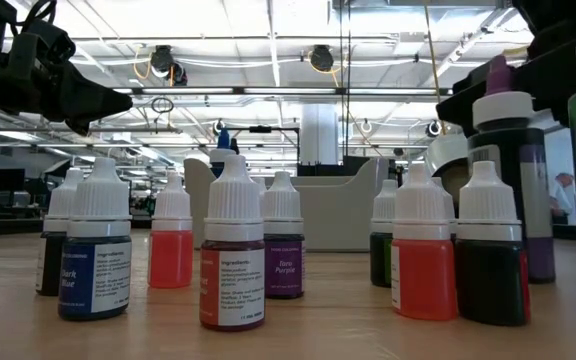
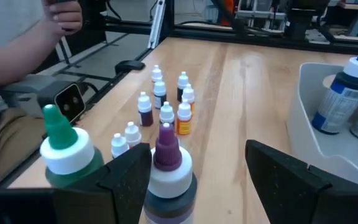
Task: Pick & Place food coloring
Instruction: Put the big purple bottle into the gray bin
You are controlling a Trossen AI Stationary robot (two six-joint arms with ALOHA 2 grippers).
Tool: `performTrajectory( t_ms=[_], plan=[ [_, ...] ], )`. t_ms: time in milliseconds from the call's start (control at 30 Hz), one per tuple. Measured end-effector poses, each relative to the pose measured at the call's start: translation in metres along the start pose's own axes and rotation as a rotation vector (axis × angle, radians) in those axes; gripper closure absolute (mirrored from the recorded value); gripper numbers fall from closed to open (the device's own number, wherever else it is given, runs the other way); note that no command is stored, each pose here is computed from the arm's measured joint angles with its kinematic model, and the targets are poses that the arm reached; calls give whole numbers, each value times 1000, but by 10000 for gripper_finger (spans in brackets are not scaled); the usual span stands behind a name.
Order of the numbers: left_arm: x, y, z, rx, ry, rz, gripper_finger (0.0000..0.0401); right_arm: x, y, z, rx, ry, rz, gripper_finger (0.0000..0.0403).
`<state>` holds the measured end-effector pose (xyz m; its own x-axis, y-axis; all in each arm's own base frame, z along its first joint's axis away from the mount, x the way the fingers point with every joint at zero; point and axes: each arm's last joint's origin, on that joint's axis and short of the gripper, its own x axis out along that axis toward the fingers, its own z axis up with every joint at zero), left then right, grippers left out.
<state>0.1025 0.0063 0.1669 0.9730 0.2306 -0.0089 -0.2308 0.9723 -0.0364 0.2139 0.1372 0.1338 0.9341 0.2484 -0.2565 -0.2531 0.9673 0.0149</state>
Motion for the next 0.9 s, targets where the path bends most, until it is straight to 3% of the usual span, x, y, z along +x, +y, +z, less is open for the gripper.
performTrajectory(
  t_ms=[233,433,767,900],
  plan=[
    [0,0,0,1,0,0,361,0,-3,1,5,-1,-9,154],
    [0,0,0,1,0,0,361,1,-4,1,50,6,73,154],
    [0,0,0,1,0,0,361,3,-11,2,63,2,50,154],
    [0,0,0,1,0,0,361,4,-11,2,80,12,116,154]
  ],
)
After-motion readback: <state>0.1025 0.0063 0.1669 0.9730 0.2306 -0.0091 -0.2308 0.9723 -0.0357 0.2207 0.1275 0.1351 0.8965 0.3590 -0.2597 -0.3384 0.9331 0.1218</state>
